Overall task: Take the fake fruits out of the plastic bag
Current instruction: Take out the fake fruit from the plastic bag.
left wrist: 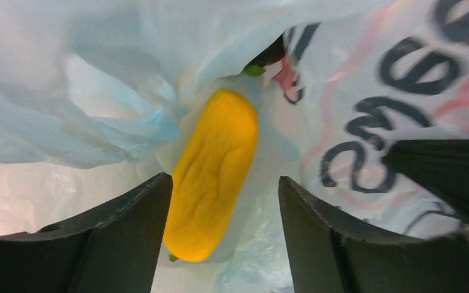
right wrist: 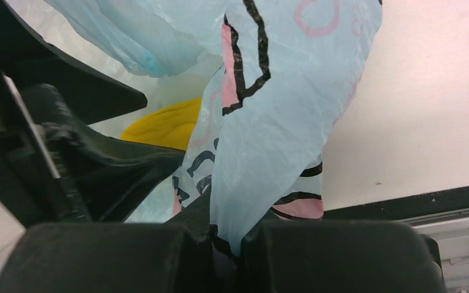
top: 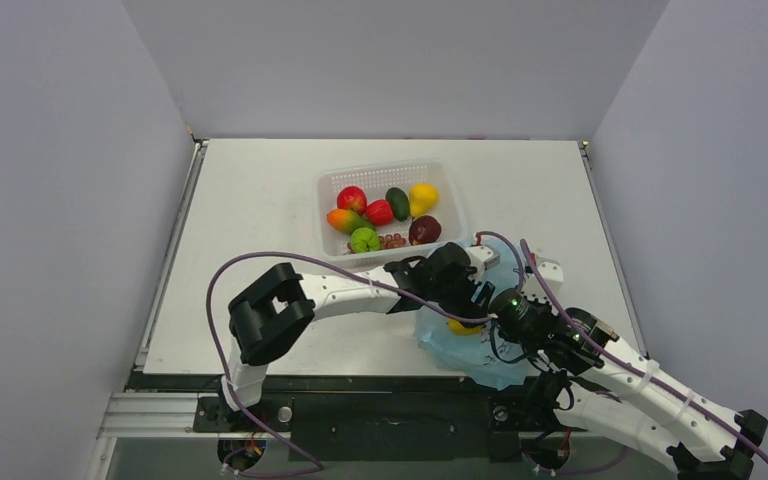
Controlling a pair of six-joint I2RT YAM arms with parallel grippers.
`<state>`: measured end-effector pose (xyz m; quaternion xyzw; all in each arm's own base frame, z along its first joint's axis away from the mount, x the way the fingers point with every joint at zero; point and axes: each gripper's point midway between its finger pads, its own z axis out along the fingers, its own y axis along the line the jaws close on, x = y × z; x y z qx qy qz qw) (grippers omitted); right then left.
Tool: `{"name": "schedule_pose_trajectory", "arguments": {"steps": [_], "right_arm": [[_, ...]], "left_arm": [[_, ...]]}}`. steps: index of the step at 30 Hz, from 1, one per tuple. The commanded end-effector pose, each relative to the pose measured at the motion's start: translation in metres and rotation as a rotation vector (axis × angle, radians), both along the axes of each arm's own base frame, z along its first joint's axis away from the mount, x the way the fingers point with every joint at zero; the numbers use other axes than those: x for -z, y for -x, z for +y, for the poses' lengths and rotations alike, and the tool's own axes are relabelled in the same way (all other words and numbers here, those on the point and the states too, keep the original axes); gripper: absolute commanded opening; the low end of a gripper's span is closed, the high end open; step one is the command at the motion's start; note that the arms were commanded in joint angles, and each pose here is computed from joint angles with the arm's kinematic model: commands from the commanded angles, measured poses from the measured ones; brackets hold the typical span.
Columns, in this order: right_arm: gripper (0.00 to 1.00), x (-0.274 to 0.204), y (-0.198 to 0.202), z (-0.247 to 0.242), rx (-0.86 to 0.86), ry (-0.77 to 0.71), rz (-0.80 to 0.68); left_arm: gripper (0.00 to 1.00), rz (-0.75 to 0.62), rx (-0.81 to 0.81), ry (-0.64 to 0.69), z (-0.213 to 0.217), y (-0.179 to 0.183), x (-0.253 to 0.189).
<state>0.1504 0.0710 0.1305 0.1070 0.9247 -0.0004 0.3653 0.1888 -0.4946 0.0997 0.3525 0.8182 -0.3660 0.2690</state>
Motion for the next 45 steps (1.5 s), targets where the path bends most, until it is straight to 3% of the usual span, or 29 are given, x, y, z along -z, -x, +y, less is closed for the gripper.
{"name": "schedule_pose_trajectory", "arguments": {"steps": [1, 5, 11, 15, 20, 29, 38, 45], "right_arm": [[0.00, -0.007, -0.004, 0.000, 0.004, -0.012, -0.026], [0.00, -0.013, -0.006, 0.000, 0.006, -0.016, -0.044], [0.00, -0.018, -0.008, 0.001, 0.008, -0.022, -0.056], [0.00, -0.018, -0.008, 0.002, 0.003, -0.022, -0.050], [0.00, -0.018, -0.009, 0.001, 0.004, -0.008, -0.051], [0.00, -0.011, -0.007, -0.001, 0.011, -0.001, -0.038], [0.00, -0.018, -0.011, -0.010, 0.050, 0.009, -0.083], [0.00, -0.028, -0.011, -0.022, 0.114, -0.002, -0.135]], "left_arm": [[0.64, -0.024, 0.026, -0.057, -0.002, 0.004, 0.016], [0.74, -0.045, 0.053, -0.108, -0.003, 0.015, 0.035], [0.80, -0.060, 0.060, -0.165, -0.008, 0.017, 0.061], [0.81, -0.071, 0.049, -0.206, -0.005, 0.013, 0.077], [0.71, -0.111, 0.056, -0.220, 0.003, 0.010, 0.064], [0.50, -0.132, 0.057, 0.010, -0.017, 0.011, -0.040], [0.48, -0.109, 0.064, 0.198, -0.002, 0.014, -0.114], [0.46, 0.040, 0.041, 0.436, 0.022, 0.000, -0.149]]}}
